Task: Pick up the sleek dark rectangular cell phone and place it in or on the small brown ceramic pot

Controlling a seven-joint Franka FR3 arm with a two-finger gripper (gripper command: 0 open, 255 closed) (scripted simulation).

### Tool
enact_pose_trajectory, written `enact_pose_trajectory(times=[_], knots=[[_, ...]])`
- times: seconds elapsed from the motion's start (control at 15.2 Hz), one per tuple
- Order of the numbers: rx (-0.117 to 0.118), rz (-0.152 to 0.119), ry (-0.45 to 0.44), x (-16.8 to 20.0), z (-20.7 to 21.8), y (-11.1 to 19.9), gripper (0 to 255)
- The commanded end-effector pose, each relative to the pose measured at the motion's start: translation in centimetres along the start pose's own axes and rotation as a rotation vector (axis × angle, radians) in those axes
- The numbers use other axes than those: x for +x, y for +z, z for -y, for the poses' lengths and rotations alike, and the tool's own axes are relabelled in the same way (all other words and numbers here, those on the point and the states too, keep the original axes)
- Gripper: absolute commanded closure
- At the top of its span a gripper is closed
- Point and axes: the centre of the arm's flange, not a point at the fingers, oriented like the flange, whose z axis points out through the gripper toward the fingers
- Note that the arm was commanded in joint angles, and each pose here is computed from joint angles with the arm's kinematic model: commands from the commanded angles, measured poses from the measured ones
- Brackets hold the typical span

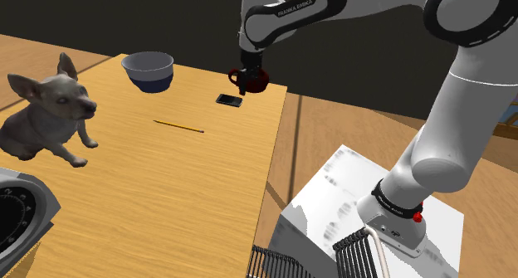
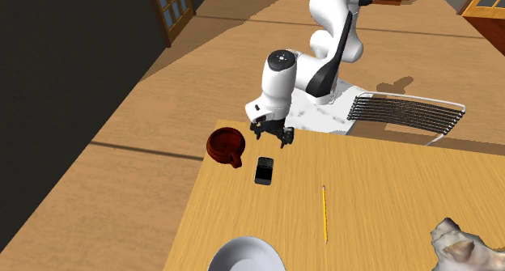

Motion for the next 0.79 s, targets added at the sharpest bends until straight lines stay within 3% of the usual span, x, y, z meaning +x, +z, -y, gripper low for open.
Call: enact_pose_trajectory(times=[0.0,0.13,0.73], knots=[[0.01,0.004,-0.005,2.1,0.0,1.7,0],[0.019,0.008,-0.009,4.3,0.1,3.3,0],[0.019,0.008,-0.009,4.3,0.2,7.3,0]])
